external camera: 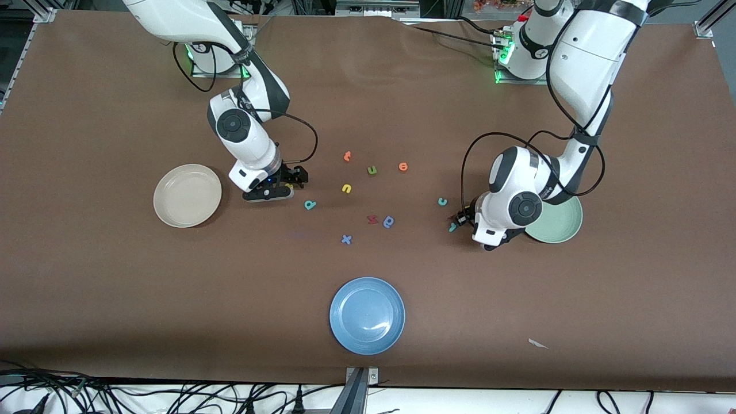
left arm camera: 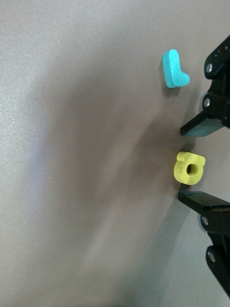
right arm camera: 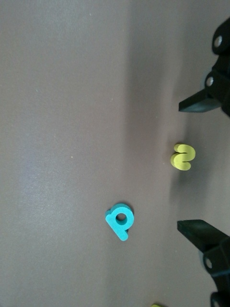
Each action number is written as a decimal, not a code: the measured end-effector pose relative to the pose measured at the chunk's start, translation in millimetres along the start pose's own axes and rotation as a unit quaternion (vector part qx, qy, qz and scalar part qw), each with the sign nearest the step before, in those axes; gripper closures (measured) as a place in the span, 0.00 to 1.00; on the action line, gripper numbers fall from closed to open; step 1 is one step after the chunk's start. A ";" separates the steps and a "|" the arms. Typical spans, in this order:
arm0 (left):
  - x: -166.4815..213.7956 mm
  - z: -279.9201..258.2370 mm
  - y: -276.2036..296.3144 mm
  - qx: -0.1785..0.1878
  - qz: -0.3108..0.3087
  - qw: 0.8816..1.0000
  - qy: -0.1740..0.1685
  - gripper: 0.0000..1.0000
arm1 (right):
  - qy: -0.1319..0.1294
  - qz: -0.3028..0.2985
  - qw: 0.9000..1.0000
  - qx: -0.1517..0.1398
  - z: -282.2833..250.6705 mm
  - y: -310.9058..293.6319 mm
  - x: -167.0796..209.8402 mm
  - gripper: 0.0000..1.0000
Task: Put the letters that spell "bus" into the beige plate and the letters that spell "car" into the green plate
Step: 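Lower the right gripper onto the yellow z and grasp it, then place the yellow a in the green plate while the right gripper carries z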
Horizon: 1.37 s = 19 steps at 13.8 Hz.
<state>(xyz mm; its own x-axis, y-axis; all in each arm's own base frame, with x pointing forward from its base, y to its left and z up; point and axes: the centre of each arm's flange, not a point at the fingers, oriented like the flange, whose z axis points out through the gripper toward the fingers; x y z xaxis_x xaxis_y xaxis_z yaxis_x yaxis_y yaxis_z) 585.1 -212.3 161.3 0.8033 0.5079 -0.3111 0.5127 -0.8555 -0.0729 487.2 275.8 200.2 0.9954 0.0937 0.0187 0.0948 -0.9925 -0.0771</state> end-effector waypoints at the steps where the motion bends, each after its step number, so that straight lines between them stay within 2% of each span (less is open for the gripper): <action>1: 0.4 -1.3 -1.6 0.001 0.000 1.000 -0.001 0.52 | -0.001 -0.002 1.000 -0.002 1.3 0.2 -0.5 0.00; 2: 0.8 -1.3 -2.2 0.001 0.002 1.000 -0.001 0.52 | -0.001 -0.006 1.000 -0.004 3.0 0.4 -1.6 0.00; 4: 1.0 -3.0 -4.3 0.002 0.005 1.000 -0.003 0.64 | 0.001 -0.010 1.000 -0.004 8.8 1.3 -4.5 0.00; 5: 1.0 -2.9 -4.4 0.002 0.007 1.000 -0.003 0.64 | 0.002 -0.010 1.000 -0.004 13.1 2.0 -6.2 0.00; 6: 0.5 -3.9 -4.3 0.002 0.010 1.000 -0.003 0.69 | 0.001 -0.010 1.000 -0.003 16.7 2.6 -7.7 0.01; 10: 0.8 -5.8 -4.5 0.001 0.019 1.000 -0.001 0.69 | 0.001 -0.010 1.000 -0.003 19.1 2.8 -8.1 0.04; 11: 1.6 -9.4 -4.8 -0.001 0.026 1.000 0.001 0.70 | 0.001 -0.010 1.000 -0.003 19.2 2.8 -8.2 0.13; 12: 3.1 -15.7 -6.1 -0.002 0.034 0.999 0.001 0.71 | 0.001 -0.011 1.000 -0.003 19.4 2.8 -8.3 0.15; 13: 5.6 -27.7 -10.6 0.001 0.044 0.999 -0.004 0.71 | 0.001 -0.011 1.000 -0.003 19.7 2.7 -8.4 0.15; 14: 9.8 -44.6 -18.6 0.006 0.054 0.998 -0.012 0.71 | 0.002 -0.013 1.000 -0.004 20.0 2.6 -8.5 0.22; 15: 14.5 -64.7 -30.1 0.010 0.066 0.998 -0.021 0.71 | 0.002 -0.016 1.000 -0.005 20.7 2.4 -8.8 0.24; 18: 23.7 -114.2 -69.9 0.019 0.099 0.994 -0.045 0.71 | 0.000 -0.018 1.000 -0.006 24.3 2.6 -9.8 0.24; 19: 28.8 -122.1 -82.0 0.025 0.107 0.993 -0.045 0.71 | 0.000 -0.019 1.000 -0.006 25.0 2.5 -10.0 0.28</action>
<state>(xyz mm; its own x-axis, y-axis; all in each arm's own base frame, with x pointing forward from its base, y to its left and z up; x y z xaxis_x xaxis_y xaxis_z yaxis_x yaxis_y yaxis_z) 603.2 -115.2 274.1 0.8605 0.3046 -0.4083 0.3158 -0.9479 -0.0416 477.8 274.3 174.9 0.9912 0.1304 0.0222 0.1316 -0.9892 -0.0649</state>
